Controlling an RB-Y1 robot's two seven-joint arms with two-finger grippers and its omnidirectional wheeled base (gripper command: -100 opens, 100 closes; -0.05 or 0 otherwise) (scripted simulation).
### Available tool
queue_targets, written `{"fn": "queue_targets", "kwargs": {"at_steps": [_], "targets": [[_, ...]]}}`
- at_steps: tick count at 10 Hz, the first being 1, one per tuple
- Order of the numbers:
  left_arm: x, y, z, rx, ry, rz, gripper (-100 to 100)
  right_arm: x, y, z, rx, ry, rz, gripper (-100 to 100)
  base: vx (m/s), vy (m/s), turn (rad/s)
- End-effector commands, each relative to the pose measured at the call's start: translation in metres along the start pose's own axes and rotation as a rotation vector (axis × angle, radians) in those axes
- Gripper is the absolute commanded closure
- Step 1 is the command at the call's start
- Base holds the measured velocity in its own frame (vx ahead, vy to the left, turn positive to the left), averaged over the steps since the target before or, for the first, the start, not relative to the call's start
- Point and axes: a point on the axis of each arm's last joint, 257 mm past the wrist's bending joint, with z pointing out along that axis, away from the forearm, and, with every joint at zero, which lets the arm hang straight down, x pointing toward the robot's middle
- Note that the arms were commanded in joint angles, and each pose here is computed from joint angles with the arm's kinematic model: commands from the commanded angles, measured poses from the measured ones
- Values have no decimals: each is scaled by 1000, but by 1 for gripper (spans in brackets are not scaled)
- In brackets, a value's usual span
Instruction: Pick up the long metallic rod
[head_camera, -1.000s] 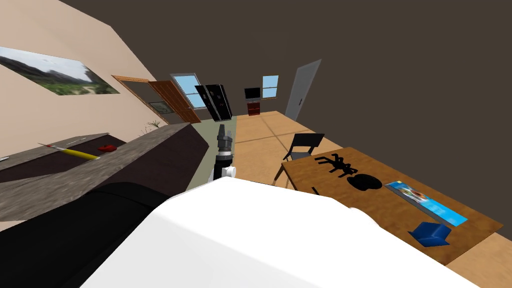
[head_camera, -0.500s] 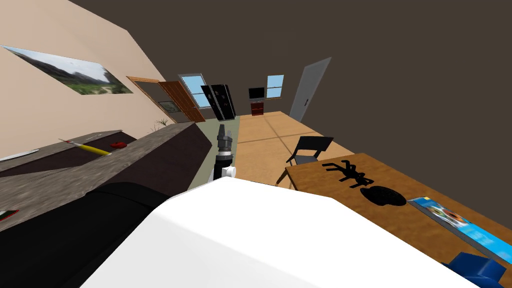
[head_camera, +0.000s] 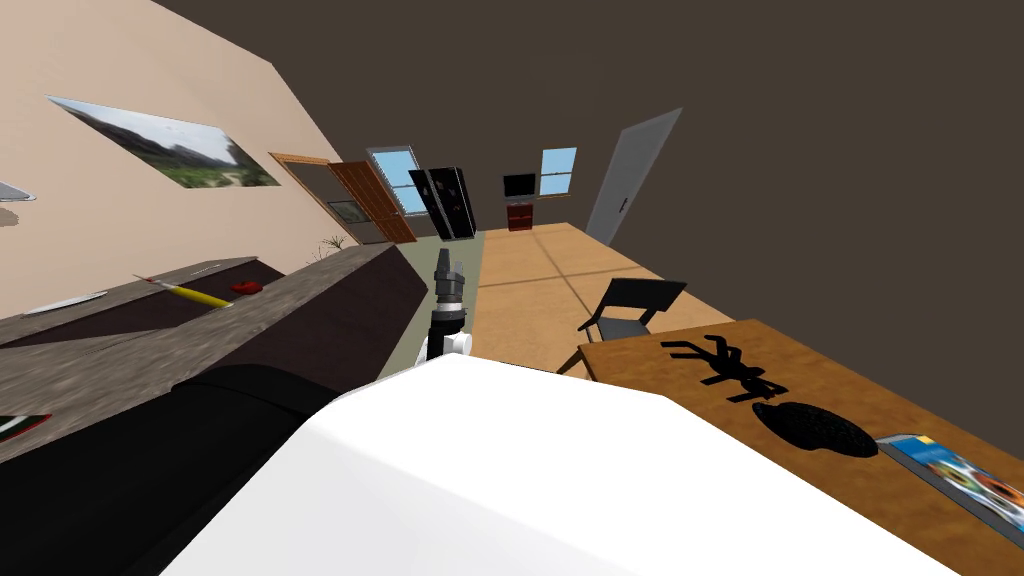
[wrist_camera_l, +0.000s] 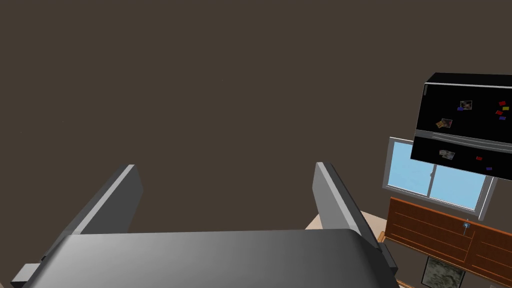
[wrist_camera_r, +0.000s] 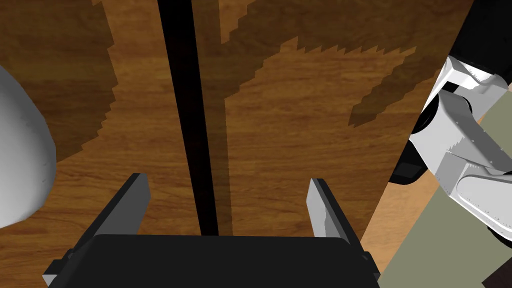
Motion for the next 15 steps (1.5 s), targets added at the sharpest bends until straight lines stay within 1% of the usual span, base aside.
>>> {"fn": "queue_targets", "kwargs": {"at_steps": [1,2,3,4,5,6,8,9,10,14,15], "targets": [[0,0,0,0,0,0,0,9,0,2,1,24,-17,-100,72,15,37],[0,0,0,0,0,0,0,13,-1,3,4,38,-27,-100,79,11,64],[0,0,0,0,0,0,0,11,-1,2,1,29,-20,-100,35,4,15],[0,0,0,0,0,0,0,11,-1,2,2,30,-22,0,7,1,-1],[0,0,0,0,0,0,0,11,8,13,2,27,-14,-100,-5,-36,59],[0,0,0,0,0,0,0,11,11,16,3,26,-12,-100,-22,-45,53],[0,0,0,0,0,0,0,10,20,27,3,24,-5,-100,-20,-49,40],[0,0,0,0,0,0,0,10,18,23,2,24,-7,-100,-9,-22,11],[0,0,0,0,0,0,0,10,18,23,3,24,-7,100,0,0,0],[0,0,0,0,0,0,0,10,18,23,3,25,-8,100,0,-2,2],[0,0,0,0,0,0,0,10,18,23,3,25,-8,0,0,0,0]]}}
